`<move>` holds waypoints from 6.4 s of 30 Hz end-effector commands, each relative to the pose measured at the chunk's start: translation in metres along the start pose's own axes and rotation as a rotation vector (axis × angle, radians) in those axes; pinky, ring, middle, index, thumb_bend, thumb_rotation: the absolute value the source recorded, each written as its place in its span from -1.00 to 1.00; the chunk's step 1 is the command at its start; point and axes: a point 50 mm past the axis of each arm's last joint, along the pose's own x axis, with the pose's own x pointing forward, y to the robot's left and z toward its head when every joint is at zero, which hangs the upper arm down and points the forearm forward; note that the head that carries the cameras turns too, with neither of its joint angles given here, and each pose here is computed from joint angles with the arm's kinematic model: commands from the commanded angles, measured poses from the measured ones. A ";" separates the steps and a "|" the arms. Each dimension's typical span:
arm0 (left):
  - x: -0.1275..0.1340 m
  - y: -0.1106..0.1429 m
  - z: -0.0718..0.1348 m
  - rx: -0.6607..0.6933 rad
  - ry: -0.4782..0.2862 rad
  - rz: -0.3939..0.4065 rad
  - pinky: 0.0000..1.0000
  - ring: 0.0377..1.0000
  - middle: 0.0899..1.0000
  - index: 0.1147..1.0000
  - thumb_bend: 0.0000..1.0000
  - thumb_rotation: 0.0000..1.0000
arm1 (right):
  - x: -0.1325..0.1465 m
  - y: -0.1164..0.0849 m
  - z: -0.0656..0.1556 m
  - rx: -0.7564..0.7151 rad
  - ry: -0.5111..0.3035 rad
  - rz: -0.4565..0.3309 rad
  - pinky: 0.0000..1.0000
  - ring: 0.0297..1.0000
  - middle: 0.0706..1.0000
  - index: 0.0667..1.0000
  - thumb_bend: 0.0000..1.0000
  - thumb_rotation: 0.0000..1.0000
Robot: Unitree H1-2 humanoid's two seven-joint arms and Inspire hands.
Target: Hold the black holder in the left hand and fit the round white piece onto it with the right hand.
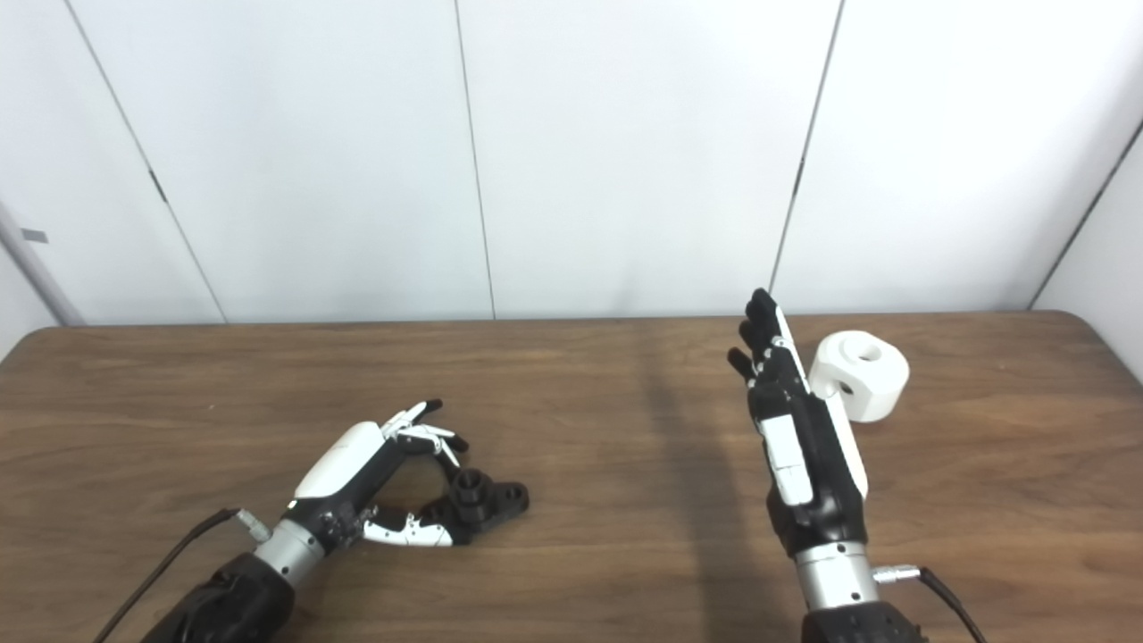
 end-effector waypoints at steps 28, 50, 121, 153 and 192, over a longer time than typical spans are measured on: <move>0.012 -0.004 0.005 -0.020 -0.058 -0.012 1.00 0.93 0.44 -0.17 0.04 -0.90 | 0.009 -0.095 0.087 -0.492 -0.129 -0.264 0.66 0.82 0.80 0.75 0.09 0.00; 0.007 0.005 -0.005 -0.032 -0.059 -0.017 1.00 0.92 0.44 -0.17 0.04 -0.91 | 0.049 -0.178 0.031 -0.641 0.090 -0.397 0.70 0.81 0.76 0.67 0.41 -0.18; 0.003 0.029 -0.013 -0.041 -0.058 -0.013 1.00 0.84 0.40 -0.17 0.04 -0.91 | 0.107 -0.173 0.014 -1.085 0.329 -0.158 0.82 0.98 0.89 0.70 0.85 0.03; -0.004 0.035 -0.010 -0.042 -0.057 -0.011 1.00 0.83 0.39 -0.17 0.04 -0.92 | 0.117 -0.168 -0.015 -1.152 0.355 -0.091 1.00 1.00 0.92 0.57 0.88 0.02; -0.014 0.038 -0.004 -0.043 -0.051 -0.001 1.00 0.84 0.39 -0.17 0.04 -0.92 | 0.138 -0.154 -0.029 -1.083 0.371 -0.040 1.00 1.00 0.91 0.56 0.90 -0.09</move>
